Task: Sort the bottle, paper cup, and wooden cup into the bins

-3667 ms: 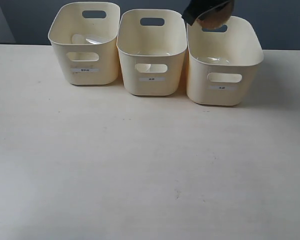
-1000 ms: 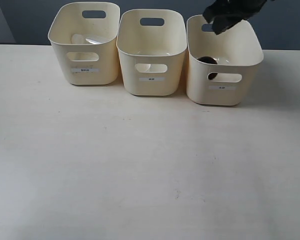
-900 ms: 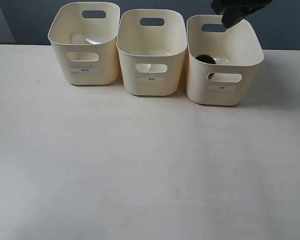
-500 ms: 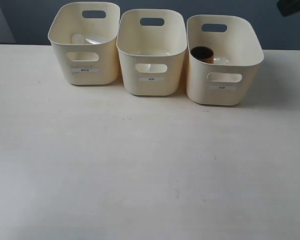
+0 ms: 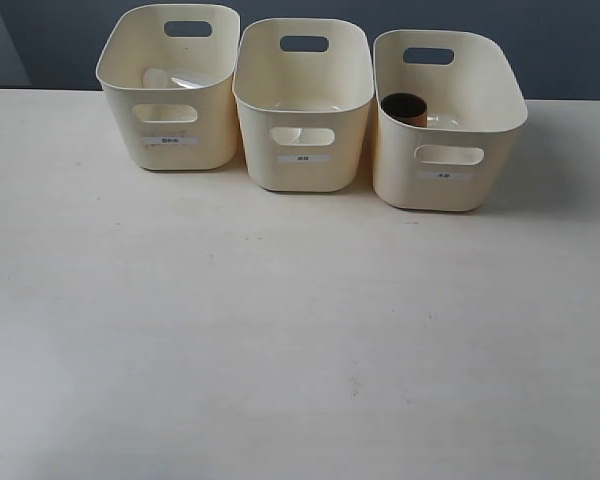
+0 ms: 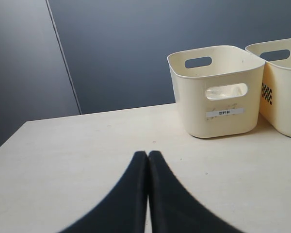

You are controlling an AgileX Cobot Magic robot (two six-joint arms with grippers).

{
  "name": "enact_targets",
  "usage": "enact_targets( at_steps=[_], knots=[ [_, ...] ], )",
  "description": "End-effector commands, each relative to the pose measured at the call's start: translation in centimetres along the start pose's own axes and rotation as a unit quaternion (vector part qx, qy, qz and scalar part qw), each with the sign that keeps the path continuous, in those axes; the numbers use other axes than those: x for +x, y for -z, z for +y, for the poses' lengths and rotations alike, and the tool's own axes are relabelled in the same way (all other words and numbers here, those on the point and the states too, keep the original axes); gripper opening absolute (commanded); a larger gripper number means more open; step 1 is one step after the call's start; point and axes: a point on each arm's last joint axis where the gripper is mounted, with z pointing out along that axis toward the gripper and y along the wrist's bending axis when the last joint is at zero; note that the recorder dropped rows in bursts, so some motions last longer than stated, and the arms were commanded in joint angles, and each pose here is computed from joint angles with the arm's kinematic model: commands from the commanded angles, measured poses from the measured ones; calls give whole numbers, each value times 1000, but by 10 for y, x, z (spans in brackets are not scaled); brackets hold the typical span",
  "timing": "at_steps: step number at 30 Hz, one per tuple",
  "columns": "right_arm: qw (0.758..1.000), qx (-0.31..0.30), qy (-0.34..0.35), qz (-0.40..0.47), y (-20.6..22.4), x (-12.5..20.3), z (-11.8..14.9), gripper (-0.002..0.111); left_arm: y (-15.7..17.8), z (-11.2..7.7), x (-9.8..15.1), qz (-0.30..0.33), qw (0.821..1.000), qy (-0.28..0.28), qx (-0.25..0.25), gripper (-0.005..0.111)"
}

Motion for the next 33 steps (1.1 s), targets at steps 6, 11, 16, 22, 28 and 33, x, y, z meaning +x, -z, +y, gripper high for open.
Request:
enact_targets(
  at_steps=[6, 11, 16, 22, 28, 33],
  knots=[
    [997, -5, -42, -64, 38, 6, 11, -1, 0, 0, 0, -5, 1000, 1, -1, 0],
    [994, -25, -65, -86, 44, 5, 16, -1, 0, 0, 0, -5, 1000, 1, -1, 0],
    [994, -8, -57, -96, 43, 5, 13, -1, 0, 0, 0, -5, 1000, 1, -1, 0],
    [991, 25, -41, -126, 41, 11, 9, -1, 0, 0, 0, -5, 1000, 1, -1, 0],
    [973, 110, -70, -193, 13, 61, 3, -1, 0, 0, 0, -5, 1000, 1, -1, 0],
    [958, 180, -82, -208, -2, 109, 1, -1, 0, 0, 0, -5, 1000, 1, -1, 0]
  ],
)
